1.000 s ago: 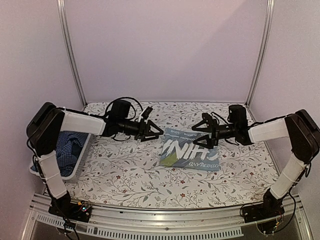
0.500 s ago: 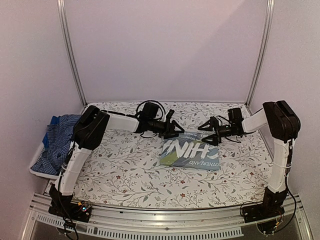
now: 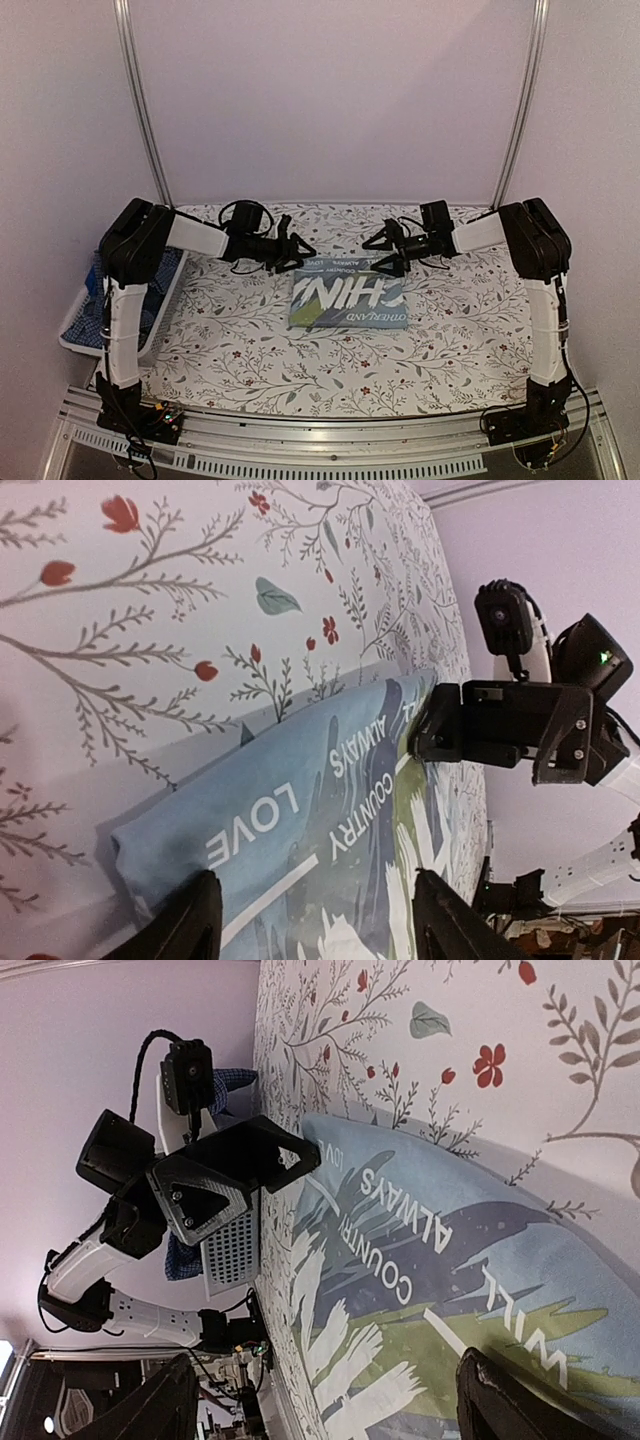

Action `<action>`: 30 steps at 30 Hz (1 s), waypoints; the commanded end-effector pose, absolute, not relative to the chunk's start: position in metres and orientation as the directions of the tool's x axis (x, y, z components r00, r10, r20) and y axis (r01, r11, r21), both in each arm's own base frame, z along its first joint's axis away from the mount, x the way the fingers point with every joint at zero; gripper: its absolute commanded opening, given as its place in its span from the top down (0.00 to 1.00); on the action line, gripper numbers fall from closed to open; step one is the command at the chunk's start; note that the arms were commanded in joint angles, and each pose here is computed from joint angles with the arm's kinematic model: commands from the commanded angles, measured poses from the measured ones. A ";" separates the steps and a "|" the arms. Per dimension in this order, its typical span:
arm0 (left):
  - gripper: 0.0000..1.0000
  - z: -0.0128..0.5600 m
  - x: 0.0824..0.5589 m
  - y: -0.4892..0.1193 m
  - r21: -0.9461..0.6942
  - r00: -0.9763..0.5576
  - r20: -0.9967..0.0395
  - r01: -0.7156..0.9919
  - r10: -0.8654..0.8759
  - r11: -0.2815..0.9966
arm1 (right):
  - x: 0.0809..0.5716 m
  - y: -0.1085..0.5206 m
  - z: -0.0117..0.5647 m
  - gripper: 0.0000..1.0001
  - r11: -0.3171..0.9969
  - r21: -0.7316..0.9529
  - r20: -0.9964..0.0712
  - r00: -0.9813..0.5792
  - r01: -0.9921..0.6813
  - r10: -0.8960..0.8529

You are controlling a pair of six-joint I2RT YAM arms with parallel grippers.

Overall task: Fold and stack the mixed laundry pile
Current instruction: Smooth out the square-folded T-shirt at the center of the board, then pick up the square-folded T-shirt from the center of the board.

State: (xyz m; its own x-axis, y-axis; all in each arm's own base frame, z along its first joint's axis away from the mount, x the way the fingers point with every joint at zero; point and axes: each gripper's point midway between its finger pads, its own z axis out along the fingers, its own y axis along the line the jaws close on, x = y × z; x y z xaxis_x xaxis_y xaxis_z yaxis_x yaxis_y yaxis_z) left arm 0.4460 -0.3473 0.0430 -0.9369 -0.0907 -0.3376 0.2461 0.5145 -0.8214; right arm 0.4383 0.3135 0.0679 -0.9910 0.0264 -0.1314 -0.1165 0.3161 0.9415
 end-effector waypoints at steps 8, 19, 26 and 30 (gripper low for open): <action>0.30 0.138 0.371 -0.393 -0.265 -0.512 -0.784 0.787 0.351 0.557 | 0.422 0.252 0.198 0.15 0.323 0.934 -0.199 -0.972 -0.150 0.124; 0.47 0.096 0.291 -0.492 0.137 -0.056 -0.763 0.959 0.644 0.247 | 0.341 0.219 0.134 0.15 0.431 0.902 -0.057 -0.984 0.022 0.168; 0.60 0.044 0.269 -0.522 0.234 0.069 -0.698 0.963 0.713 0.135 | 0.319 0.211 0.105 0.15 0.458 0.883 0.014 -0.983 0.098 0.182; 0.62 0.029 0.276 -0.528 0.276 0.078 -0.669 0.949 0.739 0.150 | 0.308 0.207 0.091 0.15 0.473 0.870 0.052 -0.981 0.137 0.190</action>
